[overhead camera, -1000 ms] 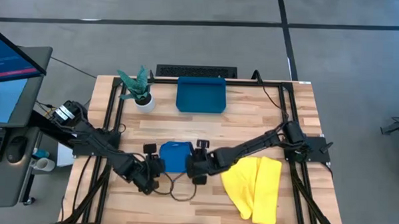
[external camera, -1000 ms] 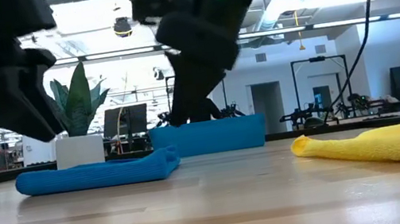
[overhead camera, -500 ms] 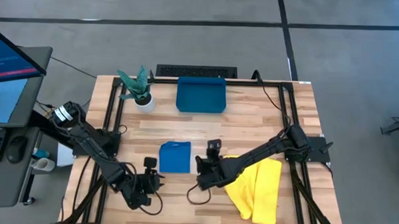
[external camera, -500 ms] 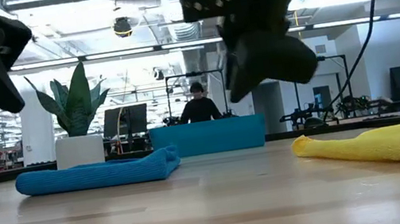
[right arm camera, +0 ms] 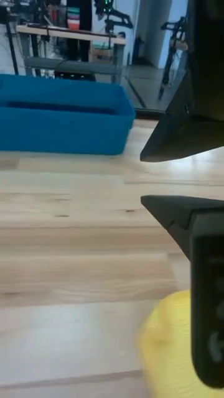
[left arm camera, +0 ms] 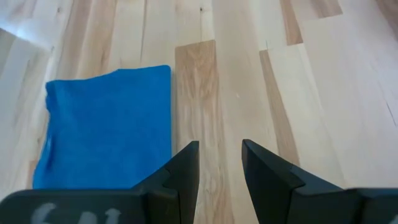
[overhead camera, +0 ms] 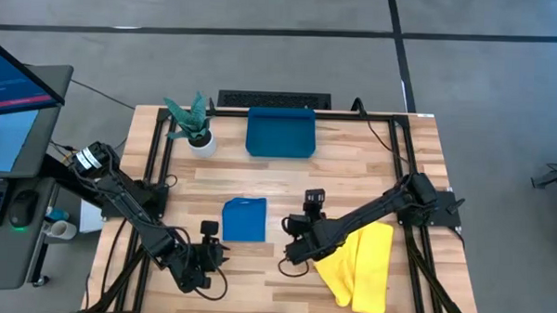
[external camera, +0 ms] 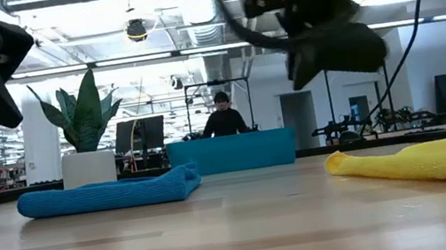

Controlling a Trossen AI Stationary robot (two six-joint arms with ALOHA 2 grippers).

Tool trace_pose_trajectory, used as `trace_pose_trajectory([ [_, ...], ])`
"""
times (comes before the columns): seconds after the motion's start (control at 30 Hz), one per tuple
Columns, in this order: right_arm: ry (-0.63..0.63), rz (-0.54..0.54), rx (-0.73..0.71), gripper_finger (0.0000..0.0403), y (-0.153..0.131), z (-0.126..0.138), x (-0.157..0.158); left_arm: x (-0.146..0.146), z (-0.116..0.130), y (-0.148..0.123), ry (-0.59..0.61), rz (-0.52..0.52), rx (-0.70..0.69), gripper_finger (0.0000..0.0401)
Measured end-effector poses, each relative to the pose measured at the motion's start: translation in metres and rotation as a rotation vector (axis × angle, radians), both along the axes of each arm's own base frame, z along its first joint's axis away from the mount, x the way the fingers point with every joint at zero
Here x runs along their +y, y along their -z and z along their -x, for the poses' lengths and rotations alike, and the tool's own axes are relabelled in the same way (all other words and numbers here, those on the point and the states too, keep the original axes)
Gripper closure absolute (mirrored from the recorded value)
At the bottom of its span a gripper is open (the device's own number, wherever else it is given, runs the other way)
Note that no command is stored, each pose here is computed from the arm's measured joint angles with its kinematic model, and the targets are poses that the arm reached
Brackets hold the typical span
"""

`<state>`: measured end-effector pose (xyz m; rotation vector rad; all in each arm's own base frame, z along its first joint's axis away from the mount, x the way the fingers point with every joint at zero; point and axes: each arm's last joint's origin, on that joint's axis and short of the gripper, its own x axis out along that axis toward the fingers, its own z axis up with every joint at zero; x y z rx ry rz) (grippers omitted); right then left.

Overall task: Roll microfiber towels into tight, uniform cylinder then place into a basket
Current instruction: Roll the blue microfiber towel

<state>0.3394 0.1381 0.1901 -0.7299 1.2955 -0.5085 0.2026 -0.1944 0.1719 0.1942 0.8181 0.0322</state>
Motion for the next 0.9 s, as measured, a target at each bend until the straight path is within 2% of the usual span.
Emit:
trace_pose_trajectory([
  [0.13,0.006,-0.019,-0.039,0.0291,0.003,0.019,-0.008,0.0,0.0,0.0,-0.001,0.001,0.003,0.0288],
  [0.27,0.011,-0.085,-0.165,0.0294,-0.002,0.033,-0.016,0.001,-0.001,0.0,-0.021,-0.003,-0.009,0.0288],
  [0.47,-0.065,-0.216,-0.43,0.0295,-0.01,0.032,-0.015,0.003,-0.002,-0.001,-0.029,-0.015,-0.017,0.0266],
  [0.57,-0.155,-0.315,-0.498,0.0295,-0.008,0.024,-0.009,0.004,-0.005,0.001,-0.045,-0.003,-0.021,0.0241],
  [0.73,-0.384,-0.501,-0.535,0.0295,0.0,0.004,0.004,0.003,-0.01,0.016,-0.059,0.002,0.031,0.0194],
  [0.8,-0.453,-0.506,-0.509,0.0295,0.008,0.001,0.007,0.001,-0.011,0.024,-0.05,-0.017,0.057,0.0183],
  [0.9,-0.543,-0.511,-0.574,0.0295,0.014,-0.013,0.014,0.002,-0.012,0.033,-0.045,-0.075,0.08,0.0177],
])
